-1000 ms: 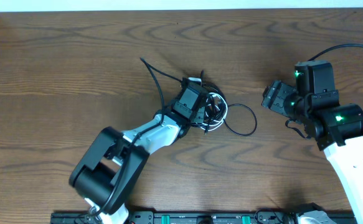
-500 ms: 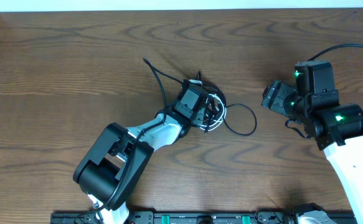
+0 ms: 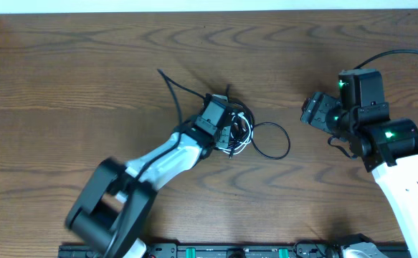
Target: Untangle cables
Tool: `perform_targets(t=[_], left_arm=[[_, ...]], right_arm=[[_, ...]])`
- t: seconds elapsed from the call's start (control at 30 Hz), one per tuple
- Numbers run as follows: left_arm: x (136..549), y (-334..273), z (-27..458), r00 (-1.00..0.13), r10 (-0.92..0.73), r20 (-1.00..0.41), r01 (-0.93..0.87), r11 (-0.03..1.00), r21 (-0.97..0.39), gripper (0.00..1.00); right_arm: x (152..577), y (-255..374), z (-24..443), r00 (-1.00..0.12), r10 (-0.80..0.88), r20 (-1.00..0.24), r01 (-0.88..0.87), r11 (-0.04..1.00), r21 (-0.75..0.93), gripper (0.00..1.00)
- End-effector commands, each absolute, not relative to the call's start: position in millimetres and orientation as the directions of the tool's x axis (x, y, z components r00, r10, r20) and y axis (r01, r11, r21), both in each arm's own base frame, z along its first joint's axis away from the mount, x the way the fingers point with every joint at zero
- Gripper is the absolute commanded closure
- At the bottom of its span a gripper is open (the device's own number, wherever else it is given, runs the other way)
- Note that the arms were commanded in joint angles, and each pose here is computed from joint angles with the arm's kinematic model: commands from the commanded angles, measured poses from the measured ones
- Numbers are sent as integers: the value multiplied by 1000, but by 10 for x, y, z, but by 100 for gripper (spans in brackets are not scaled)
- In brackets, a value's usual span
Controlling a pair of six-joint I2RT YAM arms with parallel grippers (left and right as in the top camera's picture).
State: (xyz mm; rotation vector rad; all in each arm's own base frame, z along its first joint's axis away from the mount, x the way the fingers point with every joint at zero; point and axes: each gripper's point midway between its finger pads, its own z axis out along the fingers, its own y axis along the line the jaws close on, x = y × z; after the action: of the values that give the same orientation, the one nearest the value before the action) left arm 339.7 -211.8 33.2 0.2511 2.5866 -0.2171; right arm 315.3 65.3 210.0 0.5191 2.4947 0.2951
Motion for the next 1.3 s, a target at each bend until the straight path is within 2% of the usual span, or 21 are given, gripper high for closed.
perform_targets(t=[0.0,0.13,0.23,0.4,0.53,0.67,0.87,0.93,0.97,1.03,1.13,1.27], left_arm=[[3326,-2319,803,-813,114,-571,298,924,-240,92],[3281,-2405,1136,-782,93,-616,344,889,-302,92],[3255,-2428,1304,-766,79,-639,361,874,-326,92],[3270,-2437,1430,-753,42,-657,353,868,-350,93],[3294,-2453,1460,-760,-6,-650,322,865,-384,92],[3362,-2499,1560,-738,-44,-673,323,853,-410,92],[3435,-2560,1695,-726,-126,-676,298,829,-474,92],[3382,-2684,1772,-733,-116,-671,350,781,-518,92],[3324,-2812,1884,-733,-105,-672,409,722,-558,92],[3286,-2895,2034,-722,-102,-684,456,674,-582,92],[3269,-2877,2264,-693,-123,-710,484,651,-585,92],[3246,-2667,2668,-628,-184,-757,507,641,-576,92]], right_arm=[[3189,643,2074,-758,440,-481,316,893,320,20],[3235,680,1822,-801,428,-418,332,899,285,19],[3266,866,1531,-867,391,-309,299,904,305,17],[3275,1440,1202,-968,213,-130,122,860,496,14],[3212,1573,950,-985,173,-15,138,834,534,15],[3149,1690,811,-990,137,41,137,827,545,14],[3074,1936,788,-999,51,19,53,829,557,9],[3111,1990,748,-999,38,-23,20,851,524,9],[3161,1975,678,-996,68,-50,37,886,463,9],[3206,1884,582,-989,131,-74,95,926,366,11],[3259,1654,477,-969,217,-120,187,957,221,11],[3333,1253,454,-928,322,-186,313,947,76,12]])
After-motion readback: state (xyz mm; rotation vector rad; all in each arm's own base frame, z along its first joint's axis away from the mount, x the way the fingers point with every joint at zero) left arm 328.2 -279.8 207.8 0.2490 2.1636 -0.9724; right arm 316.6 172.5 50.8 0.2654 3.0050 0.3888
